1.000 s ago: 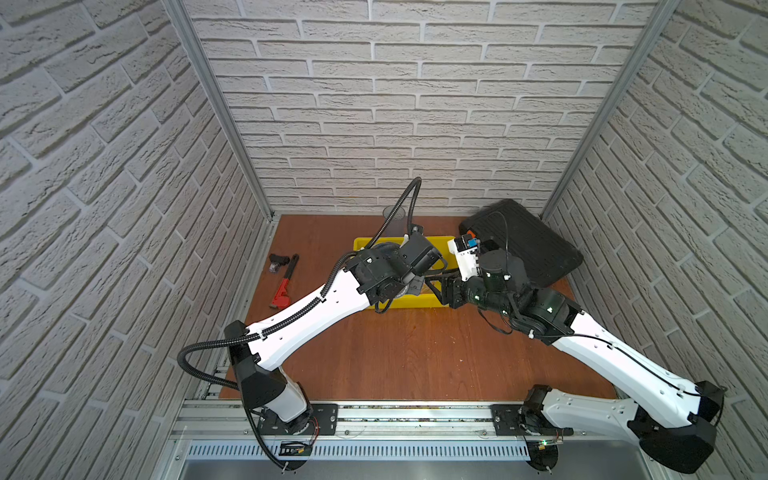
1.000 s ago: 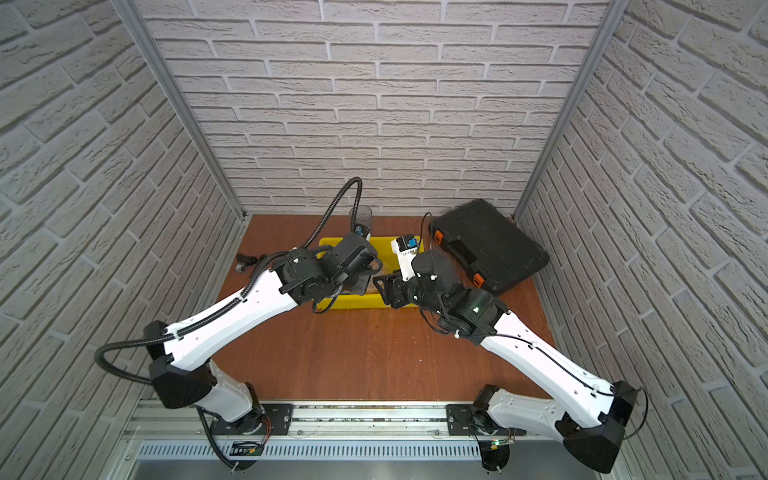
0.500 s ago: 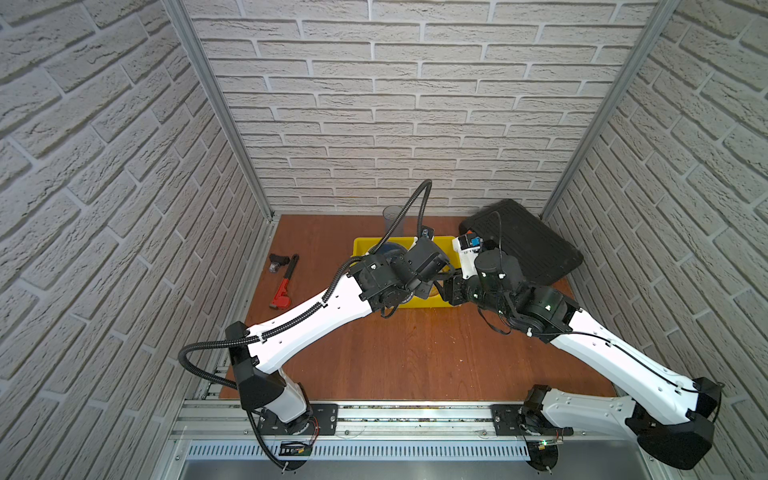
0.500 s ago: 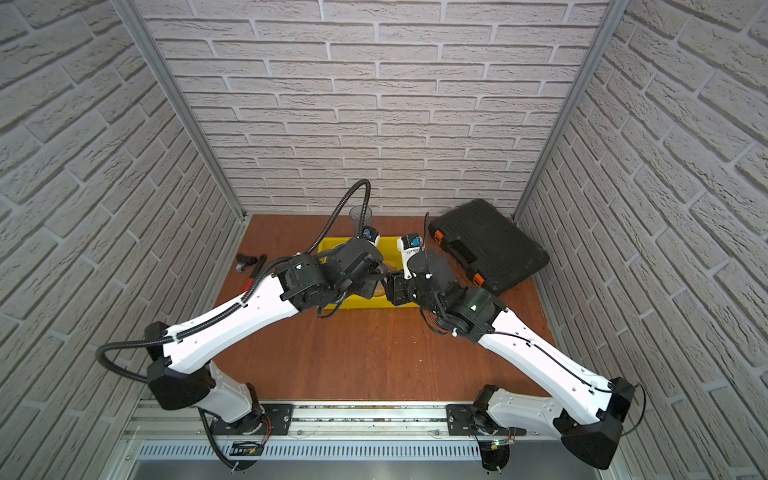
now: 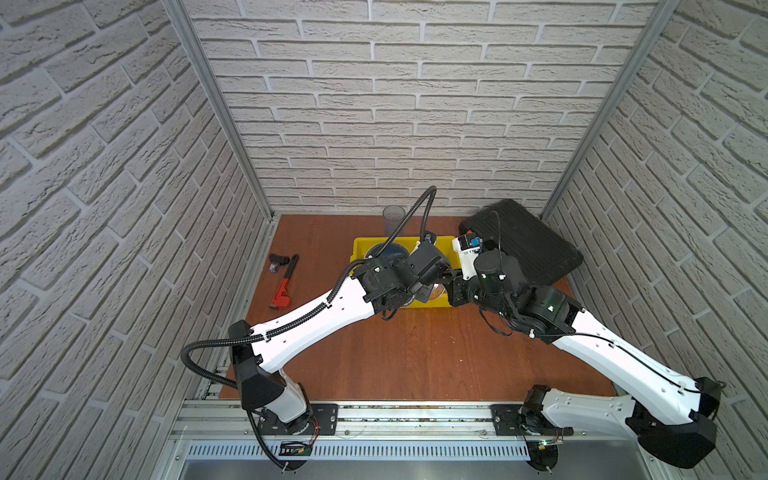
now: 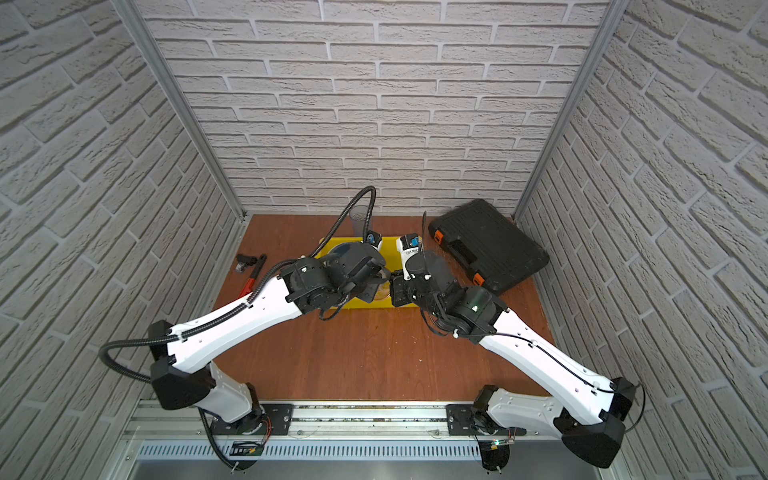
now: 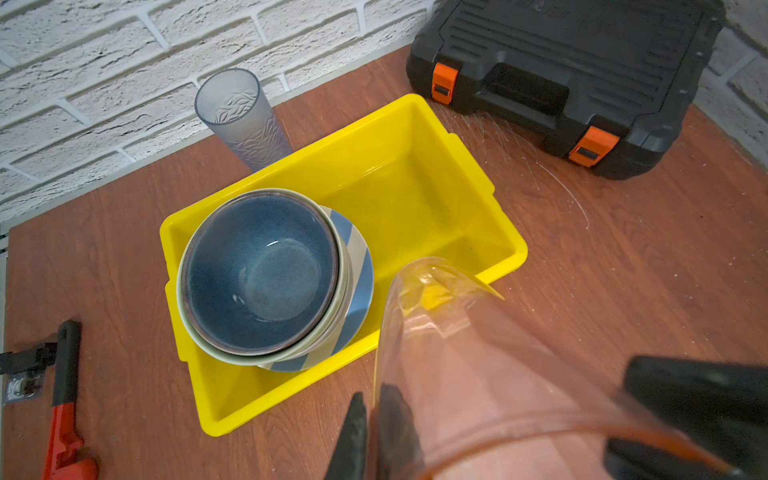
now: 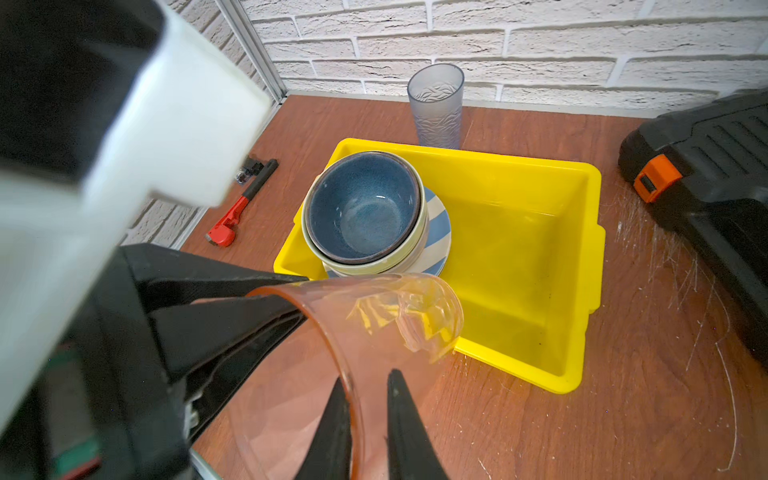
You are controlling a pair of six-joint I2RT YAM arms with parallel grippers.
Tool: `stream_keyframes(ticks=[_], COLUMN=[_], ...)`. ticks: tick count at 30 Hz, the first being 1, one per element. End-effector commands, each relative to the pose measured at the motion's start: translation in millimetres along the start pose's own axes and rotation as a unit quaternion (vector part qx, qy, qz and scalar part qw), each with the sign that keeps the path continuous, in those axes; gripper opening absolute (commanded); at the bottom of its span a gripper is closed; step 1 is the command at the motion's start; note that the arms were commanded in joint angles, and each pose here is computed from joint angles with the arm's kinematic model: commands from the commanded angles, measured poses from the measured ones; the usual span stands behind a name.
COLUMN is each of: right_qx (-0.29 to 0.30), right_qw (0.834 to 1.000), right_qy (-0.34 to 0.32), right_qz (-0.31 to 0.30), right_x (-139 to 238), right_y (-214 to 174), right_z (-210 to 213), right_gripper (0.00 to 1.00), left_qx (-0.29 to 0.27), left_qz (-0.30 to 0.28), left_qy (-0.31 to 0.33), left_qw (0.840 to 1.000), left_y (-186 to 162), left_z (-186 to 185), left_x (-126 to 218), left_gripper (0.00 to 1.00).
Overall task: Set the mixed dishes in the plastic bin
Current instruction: 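Close the right gripper on the pink cup held by the left gripper, then open the left gripper and pull it back while the right gripper holds the cup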
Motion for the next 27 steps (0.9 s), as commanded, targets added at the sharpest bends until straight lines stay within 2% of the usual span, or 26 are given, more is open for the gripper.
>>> stream_keyframes(ticks=[1,12,17,27], right_qx=[-0.025,-0.021,-0.014,-0.010], right_qw=[0.999,1.000,0.999,0.995], right_qy=[-0.026,-0.021,-0.037,-0.073], right_qz=[-0.008,0.003,0.037,0.062], right_x=[-1.8,-5.8,-13.3,-13.8], right_y=[2.9,-4.2,-15.6,-22.5], right_z=[-10.9,-10.0,-13.5,-23.1], right_gripper=[0.06,0.06,0.16,0.26], left_qx=[0.043,0.052,0.052,0.054], left_qz=[-0.072,-0.068,-0.073,-0.080], left_qy=[-0.096,-0.109,-0.108,-0.063], left_qw=[0.992,0.990,0.990,0.993], left_y=[33.1,31.8,34.1,35.8], left_z=[-21.0,-22.9,-22.6,-10.3], left_x=[40.7,42.9,44.2,41.9], left_gripper=[0.04,0.08,0.08,0.08])
Point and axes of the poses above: each gripper's point midway between its finger pads, its own x axis back along the fingers, its own z axis along the line the jaws close on, y = z × x, the point moved 3 cm from there along x, back along the fingers, and after that the axes turned 4 degrees about x, right-handed, at the moved point
